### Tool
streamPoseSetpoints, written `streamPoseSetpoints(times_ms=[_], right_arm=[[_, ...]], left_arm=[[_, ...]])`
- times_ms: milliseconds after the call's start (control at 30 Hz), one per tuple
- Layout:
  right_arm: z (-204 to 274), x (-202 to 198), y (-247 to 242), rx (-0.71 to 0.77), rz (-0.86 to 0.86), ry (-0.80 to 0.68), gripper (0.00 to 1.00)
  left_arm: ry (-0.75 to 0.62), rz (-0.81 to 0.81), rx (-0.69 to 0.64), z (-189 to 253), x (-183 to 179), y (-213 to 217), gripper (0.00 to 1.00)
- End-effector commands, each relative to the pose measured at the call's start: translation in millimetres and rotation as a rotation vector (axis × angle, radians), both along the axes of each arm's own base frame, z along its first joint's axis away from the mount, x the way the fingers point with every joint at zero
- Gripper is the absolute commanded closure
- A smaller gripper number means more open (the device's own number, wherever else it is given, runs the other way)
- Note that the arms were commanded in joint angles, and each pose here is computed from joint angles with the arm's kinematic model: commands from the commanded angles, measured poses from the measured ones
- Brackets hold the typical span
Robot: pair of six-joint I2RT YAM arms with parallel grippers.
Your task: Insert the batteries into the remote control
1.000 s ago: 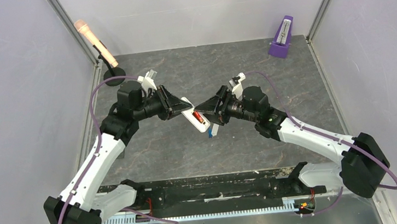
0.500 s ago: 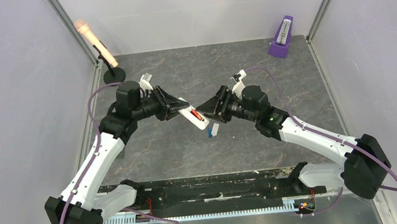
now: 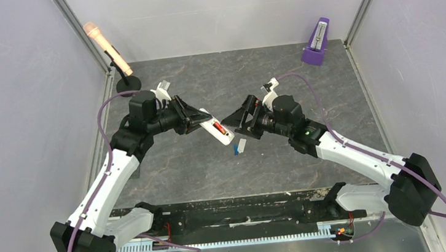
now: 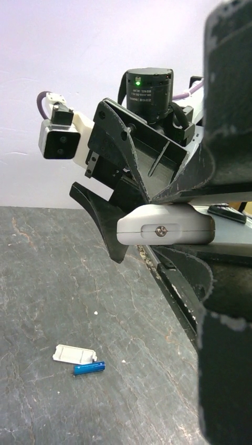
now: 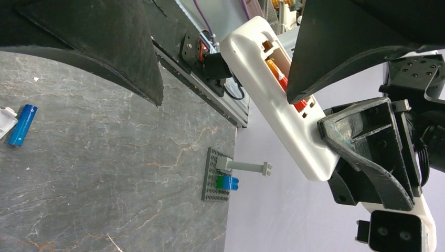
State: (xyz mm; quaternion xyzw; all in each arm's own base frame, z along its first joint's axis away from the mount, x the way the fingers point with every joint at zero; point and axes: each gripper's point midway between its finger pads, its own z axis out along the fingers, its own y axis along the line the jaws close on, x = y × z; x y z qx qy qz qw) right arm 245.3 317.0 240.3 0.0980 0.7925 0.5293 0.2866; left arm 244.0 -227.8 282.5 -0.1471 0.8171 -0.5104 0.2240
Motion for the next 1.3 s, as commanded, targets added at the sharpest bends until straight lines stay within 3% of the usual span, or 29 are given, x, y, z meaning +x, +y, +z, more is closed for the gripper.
streamPoseSetpoints(times_ms=[0, 500, 700, 833, 1033, 1267], right_arm=[[11.7, 0.8, -2.9, 0.030, -0.014, 0.004, 0.08], [32.2, -10.8, 14.2, 0.200, 0.084, 0.003, 0.06], [28.4, -13.9, 23.1, 0.190, 0.132, 0.002, 0.07], [16.7, -16.3, 25.4, 0.179, 0.148, 0.033, 0.14], [1.1, -19.2, 24.7, 0.152, 0.153, 0.070, 0.36], [-11.6, -19.6, 21.0, 0.104, 0.150, 0.059, 0.47]], left_arm=[[-0.173, -0.076, -0.031, 34.5, -5.7, -3.1, 0.98], [-0.183, -0.112, -0.019, 23.0, -7.8, -5.2, 0.98], [-0.177, -0.119, -0.029, 22.3, -6.5, -7.3, 0.98], [-0.179, -0.122, -0.034, 24.5, -6.1, -7.9, 0.98], [-0.184, -0.116, -0.043, 28.1, -6.0, -8.1, 0.98], [-0.183, -0.101, -0.073, 36.0, -3.4, -8.4, 0.98]])
